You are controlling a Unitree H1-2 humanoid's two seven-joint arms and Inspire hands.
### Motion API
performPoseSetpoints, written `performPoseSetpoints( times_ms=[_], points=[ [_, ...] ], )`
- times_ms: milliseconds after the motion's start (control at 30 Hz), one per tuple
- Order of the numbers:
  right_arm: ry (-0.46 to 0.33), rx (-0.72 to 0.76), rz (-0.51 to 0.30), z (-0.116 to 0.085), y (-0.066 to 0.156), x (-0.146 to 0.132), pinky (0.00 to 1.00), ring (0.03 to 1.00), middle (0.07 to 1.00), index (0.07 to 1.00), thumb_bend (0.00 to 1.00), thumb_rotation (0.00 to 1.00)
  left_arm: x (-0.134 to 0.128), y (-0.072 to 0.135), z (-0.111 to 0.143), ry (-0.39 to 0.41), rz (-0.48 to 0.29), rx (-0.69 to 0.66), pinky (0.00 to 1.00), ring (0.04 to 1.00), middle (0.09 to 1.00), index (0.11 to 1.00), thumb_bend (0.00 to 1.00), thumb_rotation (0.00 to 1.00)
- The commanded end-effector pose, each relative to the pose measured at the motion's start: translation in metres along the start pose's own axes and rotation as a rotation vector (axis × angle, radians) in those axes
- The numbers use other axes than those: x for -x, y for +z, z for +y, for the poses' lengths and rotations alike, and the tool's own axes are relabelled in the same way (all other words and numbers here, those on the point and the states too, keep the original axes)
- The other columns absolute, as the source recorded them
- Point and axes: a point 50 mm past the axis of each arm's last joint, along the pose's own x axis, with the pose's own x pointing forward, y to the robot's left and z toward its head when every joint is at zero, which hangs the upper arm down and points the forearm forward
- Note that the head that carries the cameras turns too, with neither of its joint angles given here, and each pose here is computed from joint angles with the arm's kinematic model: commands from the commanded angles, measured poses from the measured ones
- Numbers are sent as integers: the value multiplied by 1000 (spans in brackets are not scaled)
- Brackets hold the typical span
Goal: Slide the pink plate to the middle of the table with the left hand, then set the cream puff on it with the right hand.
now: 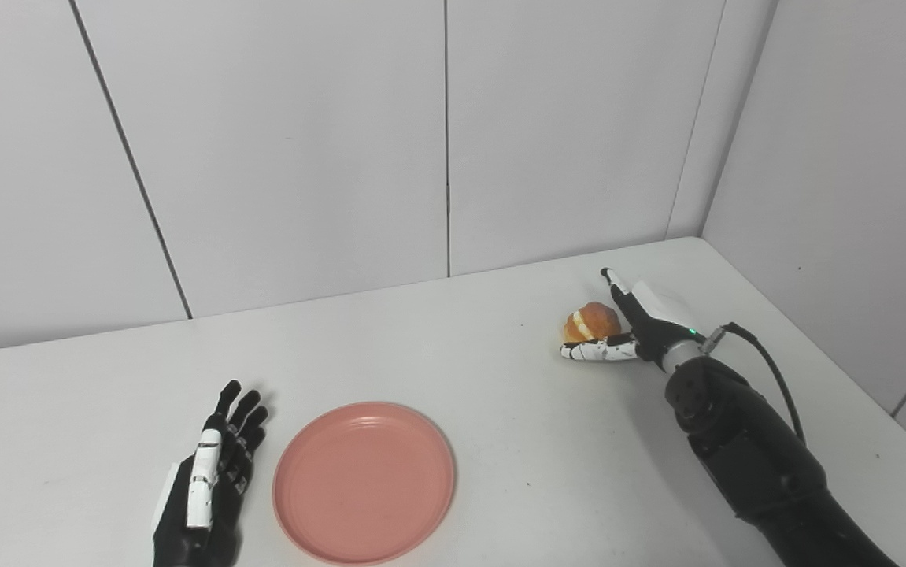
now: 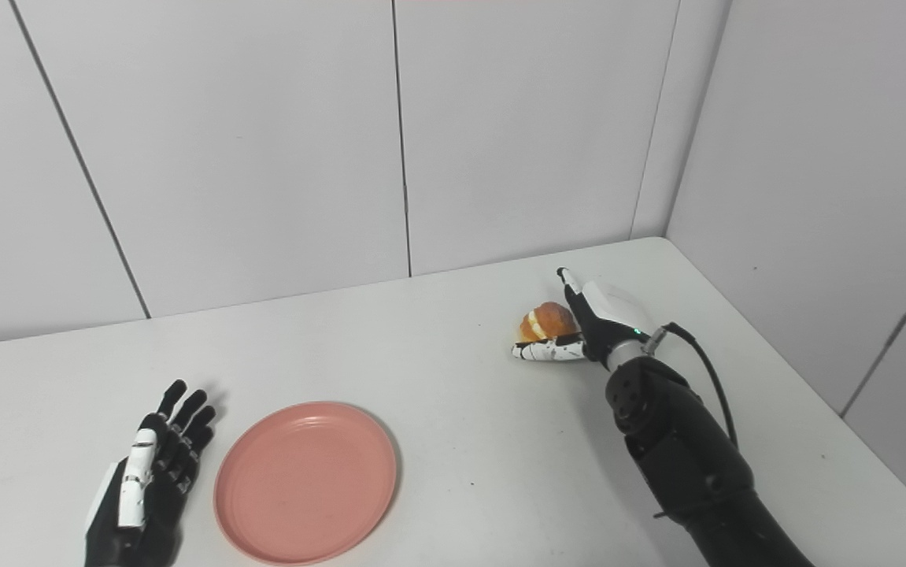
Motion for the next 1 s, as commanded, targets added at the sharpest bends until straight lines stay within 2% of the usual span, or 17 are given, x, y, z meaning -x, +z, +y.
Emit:
performPoseSetpoints(
  times_ms=[0, 200, 533, 700, 767, 867, 933, 967],
  points=[
    [-49, -5, -61, -16, 14, -9, 678, 850, 940, 986, 929, 492, 41, -44, 19, 63, 167, 27, 999, 958, 959, 960, 338, 1000],
    [-46, -15, -66, -13, 13, -14, 744, 878, 937, 968, 912, 443, 41, -43, 17, 62, 166, 27, 994, 955, 956, 955, 343, 1000],
    [-36, -59, -29, -7, 12, -24, 765, 888, 945, 958, 913, 389, 41, -43, 16, 63, 170, 26, 996, 957, 958, 957, 351, 1000],
    [-19, -83, -24, -4, 12, -27, 786, 891, 925, 914, 878, 349, 41, -41, 13, 70, 171, 21, 985, 951, 953, 951, 348, 1000],
    [-11, -74, -24, -3, 12, -28, 718, 815, 864, 868, 847, 358, 41, -41, 13, 70, 170, 19, 986, 951, 952, 949, 349, 1000],
    [-11, -47, -39, -2, 12, -30, 620, 717, 777, 807, 806, 310, 41, -40, 12, 67, 170, 22, 990, 953, 955, 952, 346, 1000],
    [-8, -24, -38, -1, 12, -32, 557, 631, 688, 715, 743, 218, 41, -40, 12, 61, 169, 22, 996, 958, 959, 957, 348, 1000],
    [-6, -12, -35, -1, 12, -33, 495, 566, 630, 665, 697, 178, 41, -40, 12, 59, 168, 22, 997, 958, 960, 958, 349, 1000]
  ],
)
